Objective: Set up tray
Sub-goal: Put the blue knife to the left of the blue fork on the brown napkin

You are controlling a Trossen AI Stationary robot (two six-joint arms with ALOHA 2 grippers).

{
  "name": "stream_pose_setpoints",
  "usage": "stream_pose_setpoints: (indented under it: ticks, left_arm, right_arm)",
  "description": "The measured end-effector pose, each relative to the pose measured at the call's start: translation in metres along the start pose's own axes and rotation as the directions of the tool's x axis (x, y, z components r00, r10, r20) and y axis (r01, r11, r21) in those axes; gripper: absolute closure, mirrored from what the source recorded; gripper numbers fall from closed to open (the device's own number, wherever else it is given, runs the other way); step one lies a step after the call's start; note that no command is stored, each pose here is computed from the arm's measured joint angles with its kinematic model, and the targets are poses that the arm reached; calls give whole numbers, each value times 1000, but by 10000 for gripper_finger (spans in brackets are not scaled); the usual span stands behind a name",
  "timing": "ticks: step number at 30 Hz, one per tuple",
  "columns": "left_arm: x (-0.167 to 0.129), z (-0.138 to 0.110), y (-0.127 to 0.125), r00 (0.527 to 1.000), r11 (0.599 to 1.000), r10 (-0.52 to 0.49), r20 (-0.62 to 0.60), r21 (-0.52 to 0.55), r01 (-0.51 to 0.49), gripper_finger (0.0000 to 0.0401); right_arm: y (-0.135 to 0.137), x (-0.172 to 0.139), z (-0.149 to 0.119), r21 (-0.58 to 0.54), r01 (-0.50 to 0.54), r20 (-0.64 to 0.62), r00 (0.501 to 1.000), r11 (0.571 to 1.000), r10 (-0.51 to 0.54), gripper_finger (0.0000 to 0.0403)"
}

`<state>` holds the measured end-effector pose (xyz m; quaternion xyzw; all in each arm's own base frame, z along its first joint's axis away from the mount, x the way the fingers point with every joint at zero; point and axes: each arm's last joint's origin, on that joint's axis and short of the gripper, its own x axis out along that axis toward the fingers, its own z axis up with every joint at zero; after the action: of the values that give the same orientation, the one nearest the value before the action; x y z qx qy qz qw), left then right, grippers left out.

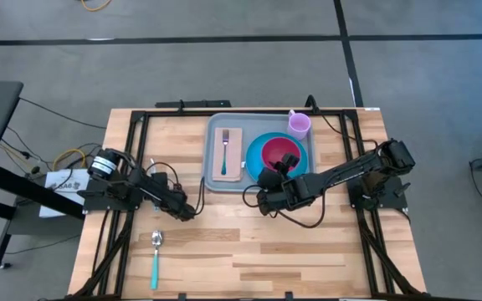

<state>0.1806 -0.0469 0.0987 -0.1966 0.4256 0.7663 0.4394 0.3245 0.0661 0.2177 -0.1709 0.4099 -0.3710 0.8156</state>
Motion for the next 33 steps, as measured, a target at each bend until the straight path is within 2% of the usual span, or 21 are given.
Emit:
stream_pose_setpoints:
  ticks: [12, 20, 33]
  left_arm:
    - [7, -15, 6, 993, 990, -104, 55, -85, 109, 321]
    - [-5, -20, -1, 976, 967, -209, 59, -135, 215, 322]
    - [1, -21, -1, 970, 962, -232, 73, -128, 240, 321]
  right_arm:
    - [0, 0, 0, 0, 0, 0, 1000, 1000, 0, 274]
    - [0, 0, 0, 3, 0, 1, 1000, 1000, 0, 274]
    - [0, 0, 0, 4, 0, 2, 1000, 1000, 0, 274]
